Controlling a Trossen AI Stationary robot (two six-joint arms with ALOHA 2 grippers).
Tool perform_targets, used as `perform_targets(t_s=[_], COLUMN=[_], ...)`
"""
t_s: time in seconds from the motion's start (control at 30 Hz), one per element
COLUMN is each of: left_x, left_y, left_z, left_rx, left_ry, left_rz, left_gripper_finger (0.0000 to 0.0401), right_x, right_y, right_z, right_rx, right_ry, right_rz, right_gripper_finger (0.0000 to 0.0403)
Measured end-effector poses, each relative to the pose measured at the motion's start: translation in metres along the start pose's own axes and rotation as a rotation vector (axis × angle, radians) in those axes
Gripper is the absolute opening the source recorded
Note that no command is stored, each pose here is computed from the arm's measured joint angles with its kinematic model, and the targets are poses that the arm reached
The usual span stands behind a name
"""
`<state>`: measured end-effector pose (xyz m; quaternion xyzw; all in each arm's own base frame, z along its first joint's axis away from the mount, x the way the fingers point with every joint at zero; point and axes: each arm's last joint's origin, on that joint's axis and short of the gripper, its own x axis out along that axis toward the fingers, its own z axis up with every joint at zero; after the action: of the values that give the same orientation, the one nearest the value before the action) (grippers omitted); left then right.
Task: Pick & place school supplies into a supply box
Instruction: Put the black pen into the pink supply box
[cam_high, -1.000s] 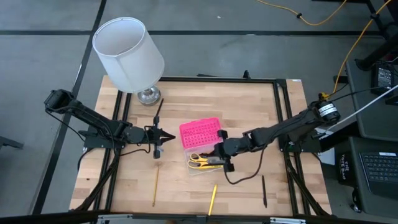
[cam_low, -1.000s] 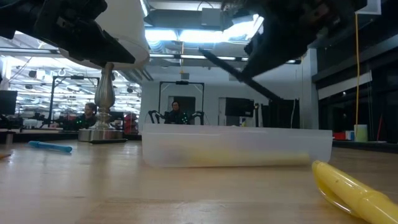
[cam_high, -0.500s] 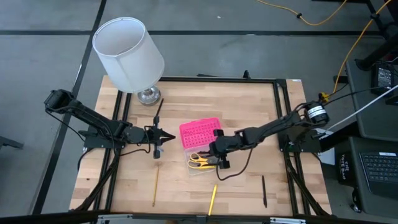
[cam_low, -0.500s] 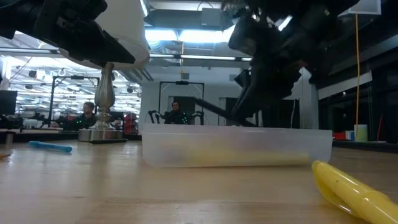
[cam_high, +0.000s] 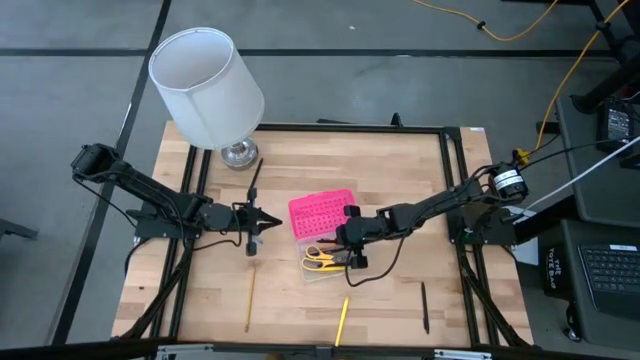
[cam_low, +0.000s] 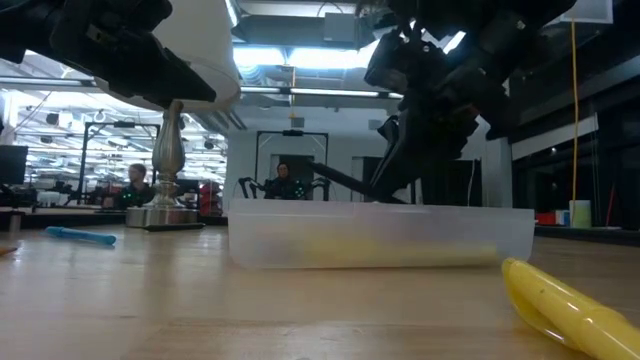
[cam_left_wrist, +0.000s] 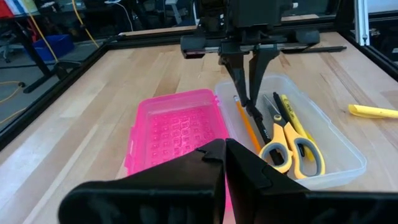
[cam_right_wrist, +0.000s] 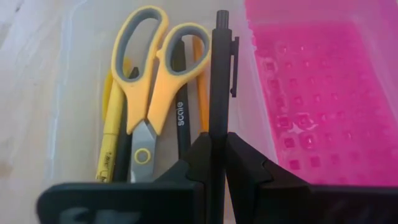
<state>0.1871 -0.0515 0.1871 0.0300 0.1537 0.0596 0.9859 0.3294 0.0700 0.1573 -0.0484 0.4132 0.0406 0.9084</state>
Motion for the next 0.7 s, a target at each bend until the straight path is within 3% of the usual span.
perform_targets(t_s=[0.33, 0.7], left_x=[0.0, 0.0], left_y=[0.0, -0.0014], left_z=[0.0, -0.0001], left_rx=[-0.079, -0.112], left_ry=[0.0, 0.006], left_rz=[0.0, -0.049], left_gripper_finger=[0.0006, 0.0006], right_x=[0.0, 0.0007], right_y=[-0.0001, -0.0071], right_z=[-0.0008, -0.0006], right_rx=[-0.001, 0.019], right_ry=[0.008, 0.009], right_rz=[-0.003, -0.017], right_gripper_finger=[0.0041, 0.0109])
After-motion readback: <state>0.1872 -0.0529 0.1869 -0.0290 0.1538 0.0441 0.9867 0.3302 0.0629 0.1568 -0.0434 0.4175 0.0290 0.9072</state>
